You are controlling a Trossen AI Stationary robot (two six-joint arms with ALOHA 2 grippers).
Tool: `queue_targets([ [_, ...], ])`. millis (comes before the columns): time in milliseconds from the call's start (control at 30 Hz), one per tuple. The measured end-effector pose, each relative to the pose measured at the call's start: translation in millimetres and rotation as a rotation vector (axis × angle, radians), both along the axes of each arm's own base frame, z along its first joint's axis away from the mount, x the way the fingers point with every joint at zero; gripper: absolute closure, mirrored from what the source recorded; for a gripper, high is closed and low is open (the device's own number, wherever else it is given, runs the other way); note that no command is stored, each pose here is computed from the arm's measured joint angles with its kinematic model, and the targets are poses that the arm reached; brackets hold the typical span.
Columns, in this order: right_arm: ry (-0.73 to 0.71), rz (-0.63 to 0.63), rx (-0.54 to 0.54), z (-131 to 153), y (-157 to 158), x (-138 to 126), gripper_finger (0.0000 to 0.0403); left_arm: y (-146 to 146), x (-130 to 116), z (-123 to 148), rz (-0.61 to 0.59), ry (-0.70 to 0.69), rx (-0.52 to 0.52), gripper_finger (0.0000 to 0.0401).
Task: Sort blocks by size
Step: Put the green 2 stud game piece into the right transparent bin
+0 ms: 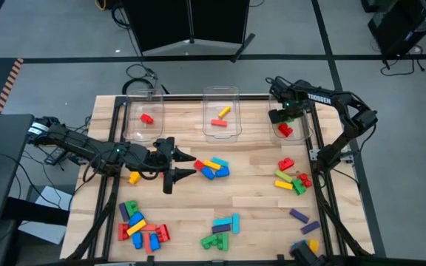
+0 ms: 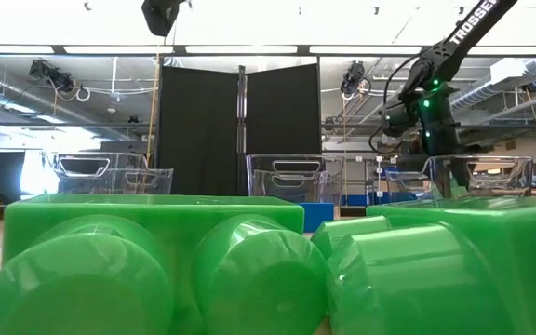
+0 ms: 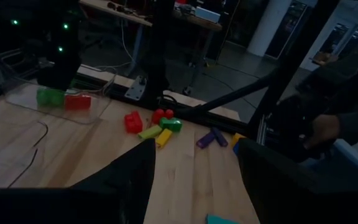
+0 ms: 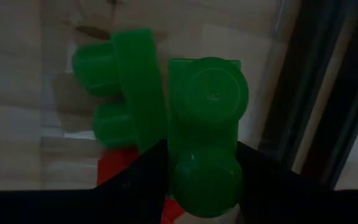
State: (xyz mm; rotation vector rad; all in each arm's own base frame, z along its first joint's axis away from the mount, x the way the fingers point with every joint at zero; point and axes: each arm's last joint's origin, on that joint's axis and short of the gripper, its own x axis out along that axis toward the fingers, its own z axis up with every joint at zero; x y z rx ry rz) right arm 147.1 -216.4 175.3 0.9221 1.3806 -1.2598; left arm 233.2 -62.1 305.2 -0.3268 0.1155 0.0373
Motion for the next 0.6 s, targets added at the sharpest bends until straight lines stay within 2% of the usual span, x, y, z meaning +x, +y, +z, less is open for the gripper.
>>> queue_targets([
  [400, 0.009, 0.02, 0.006, -2.5, 3.4, -0.4, 0.017, 0.1, 0.1, -0.1, -0.003, 0.001, 0.022, 0.0167],
  [600, -0.045, 0.066, -0.013, 11.3, 8.8, -3.0, 0.0155, 0.0, 0.2, 0.0, -0.003, 0.001, 0.017, 0.0167],
])
